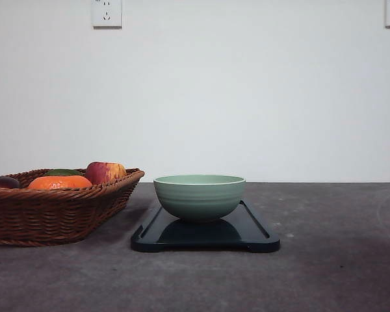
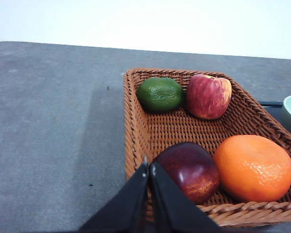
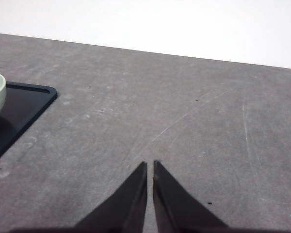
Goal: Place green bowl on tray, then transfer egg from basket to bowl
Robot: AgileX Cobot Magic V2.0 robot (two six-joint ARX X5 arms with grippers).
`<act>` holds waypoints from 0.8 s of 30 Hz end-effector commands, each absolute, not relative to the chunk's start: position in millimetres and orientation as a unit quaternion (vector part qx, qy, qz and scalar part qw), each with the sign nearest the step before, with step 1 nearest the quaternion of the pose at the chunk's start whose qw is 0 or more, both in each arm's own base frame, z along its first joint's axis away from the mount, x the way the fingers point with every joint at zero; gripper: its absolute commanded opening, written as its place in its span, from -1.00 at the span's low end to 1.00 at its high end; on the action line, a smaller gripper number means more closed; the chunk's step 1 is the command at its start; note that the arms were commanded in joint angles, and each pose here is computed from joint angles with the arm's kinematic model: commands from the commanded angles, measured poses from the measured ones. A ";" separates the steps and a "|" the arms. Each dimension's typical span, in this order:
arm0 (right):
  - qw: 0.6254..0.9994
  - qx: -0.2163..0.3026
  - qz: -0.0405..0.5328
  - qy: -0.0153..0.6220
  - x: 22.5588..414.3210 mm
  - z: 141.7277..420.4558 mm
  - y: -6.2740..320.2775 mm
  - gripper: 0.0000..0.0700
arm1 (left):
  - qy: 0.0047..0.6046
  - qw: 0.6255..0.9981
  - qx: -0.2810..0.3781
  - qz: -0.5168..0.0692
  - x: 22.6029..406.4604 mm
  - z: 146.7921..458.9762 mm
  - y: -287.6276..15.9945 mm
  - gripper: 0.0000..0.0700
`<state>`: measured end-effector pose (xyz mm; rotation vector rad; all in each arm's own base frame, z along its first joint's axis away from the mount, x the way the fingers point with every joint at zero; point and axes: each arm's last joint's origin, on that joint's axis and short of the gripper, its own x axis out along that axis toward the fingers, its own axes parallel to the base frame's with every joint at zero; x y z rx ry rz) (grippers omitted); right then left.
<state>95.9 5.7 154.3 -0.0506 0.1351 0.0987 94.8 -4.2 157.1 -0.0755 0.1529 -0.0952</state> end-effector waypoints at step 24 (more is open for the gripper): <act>0.996 -0.021 0.049 0.065 96.2 153.6 5.7 -0.96 | 0.087 0.994 -0.038 -0.045 95.6 150.4 -4.0 -1.00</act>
